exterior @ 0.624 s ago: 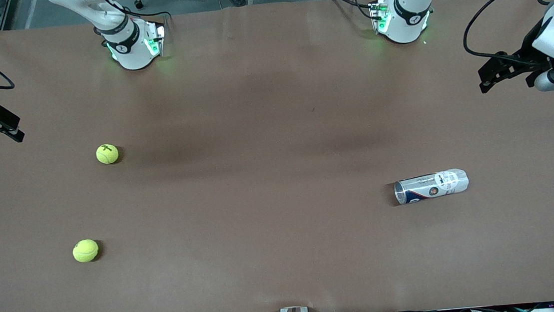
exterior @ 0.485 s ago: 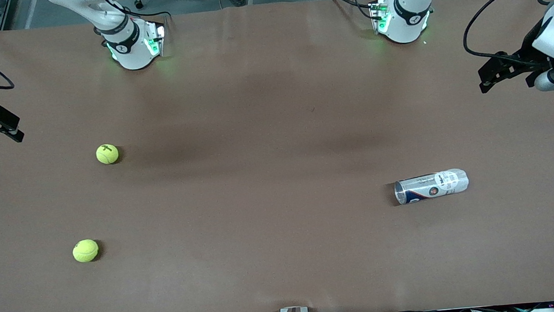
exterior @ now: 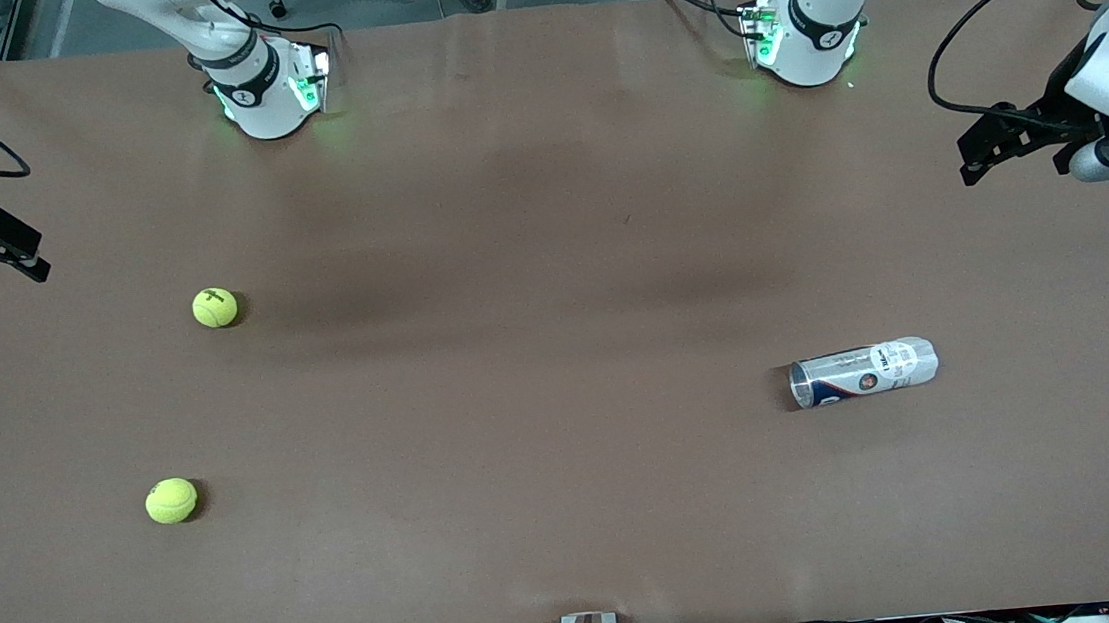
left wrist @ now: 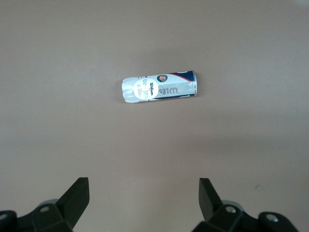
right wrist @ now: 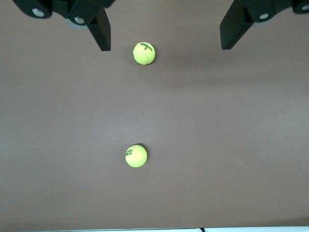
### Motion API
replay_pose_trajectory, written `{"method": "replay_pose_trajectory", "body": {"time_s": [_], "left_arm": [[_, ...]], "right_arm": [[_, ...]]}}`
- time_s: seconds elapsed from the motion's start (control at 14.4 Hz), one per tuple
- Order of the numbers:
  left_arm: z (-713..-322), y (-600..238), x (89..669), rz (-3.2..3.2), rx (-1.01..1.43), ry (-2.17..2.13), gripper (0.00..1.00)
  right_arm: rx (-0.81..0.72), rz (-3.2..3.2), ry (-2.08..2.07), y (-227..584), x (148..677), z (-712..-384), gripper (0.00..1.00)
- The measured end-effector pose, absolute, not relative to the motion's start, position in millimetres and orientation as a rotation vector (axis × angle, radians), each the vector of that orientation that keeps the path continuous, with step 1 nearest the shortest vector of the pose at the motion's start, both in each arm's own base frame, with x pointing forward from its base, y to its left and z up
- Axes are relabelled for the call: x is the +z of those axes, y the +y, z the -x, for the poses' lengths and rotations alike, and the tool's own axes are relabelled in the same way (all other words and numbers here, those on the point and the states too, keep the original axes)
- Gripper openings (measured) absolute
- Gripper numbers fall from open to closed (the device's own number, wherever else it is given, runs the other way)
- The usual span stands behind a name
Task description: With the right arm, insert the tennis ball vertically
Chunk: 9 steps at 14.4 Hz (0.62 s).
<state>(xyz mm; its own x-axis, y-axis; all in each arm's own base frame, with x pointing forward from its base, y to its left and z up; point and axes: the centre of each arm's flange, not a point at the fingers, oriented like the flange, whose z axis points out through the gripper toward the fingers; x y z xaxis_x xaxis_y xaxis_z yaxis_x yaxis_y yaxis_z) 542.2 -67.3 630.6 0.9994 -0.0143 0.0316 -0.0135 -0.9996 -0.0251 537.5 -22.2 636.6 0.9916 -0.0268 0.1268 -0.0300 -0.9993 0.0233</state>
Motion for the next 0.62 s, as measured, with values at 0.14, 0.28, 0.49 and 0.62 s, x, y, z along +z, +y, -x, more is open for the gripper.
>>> {"method": "replay_pose_trajectory", "body": {"time_s": [0.14, 0.28, 0.49, 0.62], "left_arm": [[-546, -67, 624, 3.114, -0.033, 0.062, 1.00], [-557, -69, 609, 3.103, -0.020, 0.120, 1.00], [-571, -79, 580, 3.080, 0.034, 0.253, 1.00], [-579, -96, 557, 3.056, 0.088, 0.349, 1.00]], "right_arm": [[0.190, -3.110, -0.044, -22, 634, -539, 1.00], [0.180, -3.111, -0.040, -21, 631, -540, 1.00], [0.163, -3.112, -0.038, -20, 625, -543, 1.00], [0.119, -3.114, -0.043, -22, 613, -548, 1.00]]}}
